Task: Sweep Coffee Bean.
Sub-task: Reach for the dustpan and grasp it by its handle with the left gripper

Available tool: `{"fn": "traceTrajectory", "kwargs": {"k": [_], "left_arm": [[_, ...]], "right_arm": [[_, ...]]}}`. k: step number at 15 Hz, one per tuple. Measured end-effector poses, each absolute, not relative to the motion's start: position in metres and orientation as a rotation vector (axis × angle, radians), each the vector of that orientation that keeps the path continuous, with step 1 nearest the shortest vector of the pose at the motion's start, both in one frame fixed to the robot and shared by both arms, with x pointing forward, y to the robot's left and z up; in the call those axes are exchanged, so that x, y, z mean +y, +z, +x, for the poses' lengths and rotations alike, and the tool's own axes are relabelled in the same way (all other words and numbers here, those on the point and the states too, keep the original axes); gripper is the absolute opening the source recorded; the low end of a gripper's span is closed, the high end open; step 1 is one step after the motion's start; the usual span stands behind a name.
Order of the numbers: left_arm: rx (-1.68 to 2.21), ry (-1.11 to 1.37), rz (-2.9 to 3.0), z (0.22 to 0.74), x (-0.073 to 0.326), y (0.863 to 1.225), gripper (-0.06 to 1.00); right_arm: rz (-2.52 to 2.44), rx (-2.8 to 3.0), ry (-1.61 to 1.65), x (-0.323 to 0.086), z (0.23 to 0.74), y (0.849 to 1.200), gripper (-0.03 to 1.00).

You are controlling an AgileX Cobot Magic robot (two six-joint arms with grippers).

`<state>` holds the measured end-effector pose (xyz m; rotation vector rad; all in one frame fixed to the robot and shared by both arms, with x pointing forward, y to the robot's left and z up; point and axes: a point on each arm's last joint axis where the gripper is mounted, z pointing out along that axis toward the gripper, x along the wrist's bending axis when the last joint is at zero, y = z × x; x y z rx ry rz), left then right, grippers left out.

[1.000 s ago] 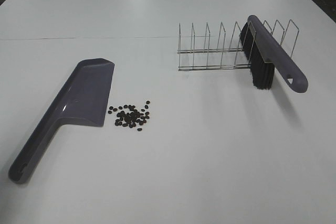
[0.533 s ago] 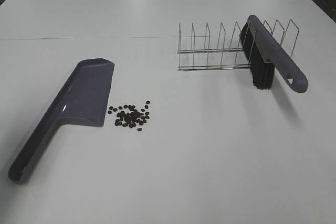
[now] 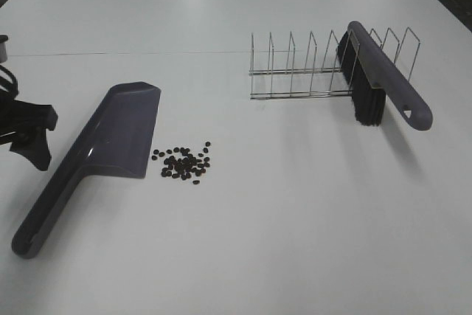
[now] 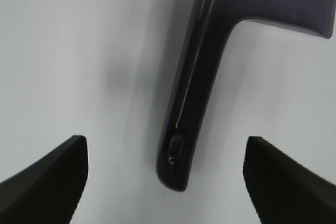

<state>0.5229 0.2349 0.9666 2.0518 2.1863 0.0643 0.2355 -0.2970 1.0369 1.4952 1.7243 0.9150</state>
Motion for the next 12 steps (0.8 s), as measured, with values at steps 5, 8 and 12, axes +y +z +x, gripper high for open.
{"fn": "traceTrajectory", "kwargs": {"k": [5,8,12], "left_arm": [[2.251,0.026,2.107,0.548,0.226,0.93,0.75],[2.287,-0.006,2.125,0.552,0.224,0.908,0.75],[2.285,-0.018,2.156,0.558,0.217,0.882,0.75]], "right_arm": [[1.495,1.724,0.915,-0.297,0.235,1.037,0.93],[1.495,1.724,0.915,-0.297,0.235,1.037,0.93],[1.495,1.724,0.915,-0.297,0.235,1.037,0.93]]}}
